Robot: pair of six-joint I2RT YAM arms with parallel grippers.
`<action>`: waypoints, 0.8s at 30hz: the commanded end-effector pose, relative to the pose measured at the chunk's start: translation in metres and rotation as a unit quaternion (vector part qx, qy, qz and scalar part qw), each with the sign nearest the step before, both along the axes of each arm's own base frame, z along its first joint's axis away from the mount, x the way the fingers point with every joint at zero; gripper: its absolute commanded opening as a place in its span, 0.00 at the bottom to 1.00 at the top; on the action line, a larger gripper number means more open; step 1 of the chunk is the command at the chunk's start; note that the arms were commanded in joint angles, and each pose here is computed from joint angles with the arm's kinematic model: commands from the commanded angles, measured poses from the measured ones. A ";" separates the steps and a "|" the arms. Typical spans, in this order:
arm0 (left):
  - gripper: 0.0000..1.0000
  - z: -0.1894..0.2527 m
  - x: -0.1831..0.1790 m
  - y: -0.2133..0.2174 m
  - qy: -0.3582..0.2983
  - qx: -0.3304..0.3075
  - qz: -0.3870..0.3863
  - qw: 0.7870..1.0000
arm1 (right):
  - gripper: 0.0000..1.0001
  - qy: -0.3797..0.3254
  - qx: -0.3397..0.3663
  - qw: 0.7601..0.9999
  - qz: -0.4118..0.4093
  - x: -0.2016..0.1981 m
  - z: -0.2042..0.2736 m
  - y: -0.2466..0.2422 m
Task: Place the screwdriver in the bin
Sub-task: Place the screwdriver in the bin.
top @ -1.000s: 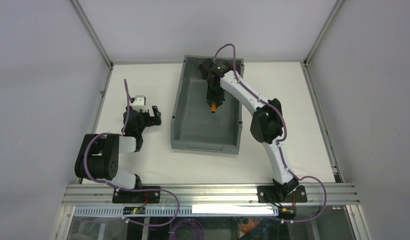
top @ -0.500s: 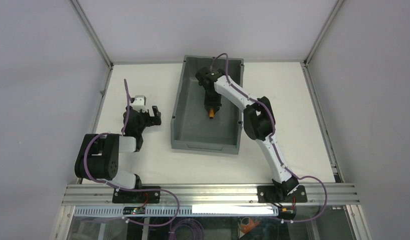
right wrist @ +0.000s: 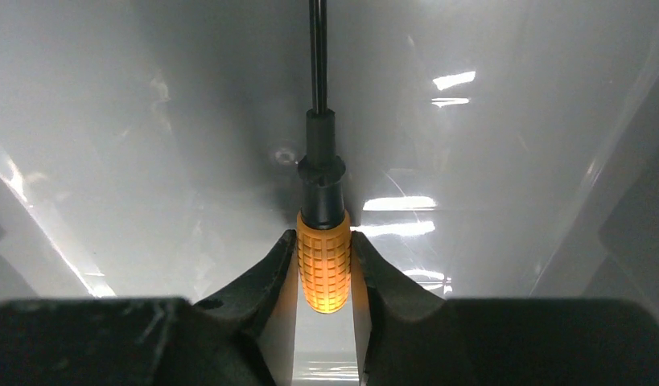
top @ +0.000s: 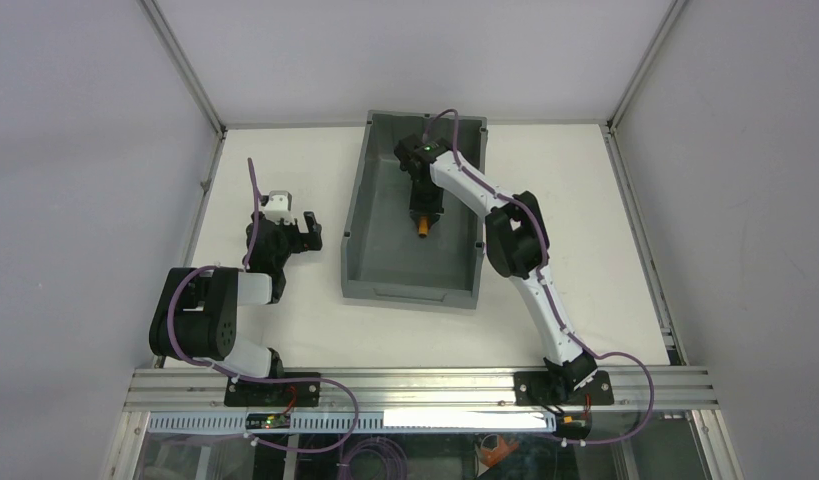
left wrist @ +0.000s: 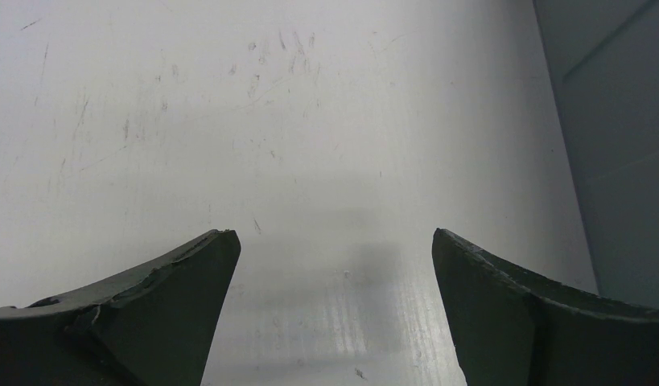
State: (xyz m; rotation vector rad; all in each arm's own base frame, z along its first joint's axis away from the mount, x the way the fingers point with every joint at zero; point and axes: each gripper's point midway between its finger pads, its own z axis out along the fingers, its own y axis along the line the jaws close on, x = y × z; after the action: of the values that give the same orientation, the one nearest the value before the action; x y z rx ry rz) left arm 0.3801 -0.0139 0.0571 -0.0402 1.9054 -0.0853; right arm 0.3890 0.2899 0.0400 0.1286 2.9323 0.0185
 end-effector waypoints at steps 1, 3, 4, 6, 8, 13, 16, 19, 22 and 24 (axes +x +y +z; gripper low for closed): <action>0.99 0.023 0.013 -0.001 -0.045 0.001 -0.010 0.999 | 0.19 -0.009 0.009 1.000 0.000 0.009 -0.002 0.004; 0.99 0.023 0.013 -0.001 -0.045 0.001 -0.010 0.999 | 0.26 -0.006 0.007 1.000 0.000 0.008 -0.003 0.004; 0.99 0.023 0.013 -0.001 -0.045 0.001 -0.010 0.999 | 0.30 -0.005 0.007 1.000 0.000 0.008 -0.004 0.004; 0.99 0.023 0.013 -0.001 -0.045 0.001 -0.010 0.999 | 0.37 -0.005 0.007 1.000 0.001 0.007 -0.005 0.004; 0.99 0.022 0.013 -0.001 -0.045 0.001 -0.010 0.999 | 0.41 -0.003 0.006 1.000 0.001 0.007 -0.006 0.003; 0.99 0.022 0.013 -0.001 -0.045 0.001 -0.010 0.999 | 0.47 -0.010 0.008 1.000 0.001 0.008 0.002 0.001; 0.99 0.023 0.013 -0.001 -0.045 0.001 -0.010 0.999 | 0.52 -0.024 0.015 1.000 0.004 0.011 0.018 0.002; 0.99 0.023 0.013 -0.001 -0.045 0.001 -0.010 0.999 | 0.56 -0.041 0.026 0.999 0.010 0.013 0.041 0.003; 0.99 0.023 0.013 -0.001 -0.045 0.001 -0.010 0.999 | 0.61 -0.062 0.040 0.997 0.016 0.015 0.068 0.003; 0.99 0.023 0.013 -0.001 -0.045 0.001 -0.010 0.999 | 0.62 -0.078 0.051 0.995 0.020 0.015 0.086 0.004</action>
State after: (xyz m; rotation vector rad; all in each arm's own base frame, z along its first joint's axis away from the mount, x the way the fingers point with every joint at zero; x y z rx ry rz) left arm 0.3800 -0.0139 0.0570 -0.0402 1.9058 -0.0853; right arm 0.3890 0.2866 0.0419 0.0919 2.9405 0.0165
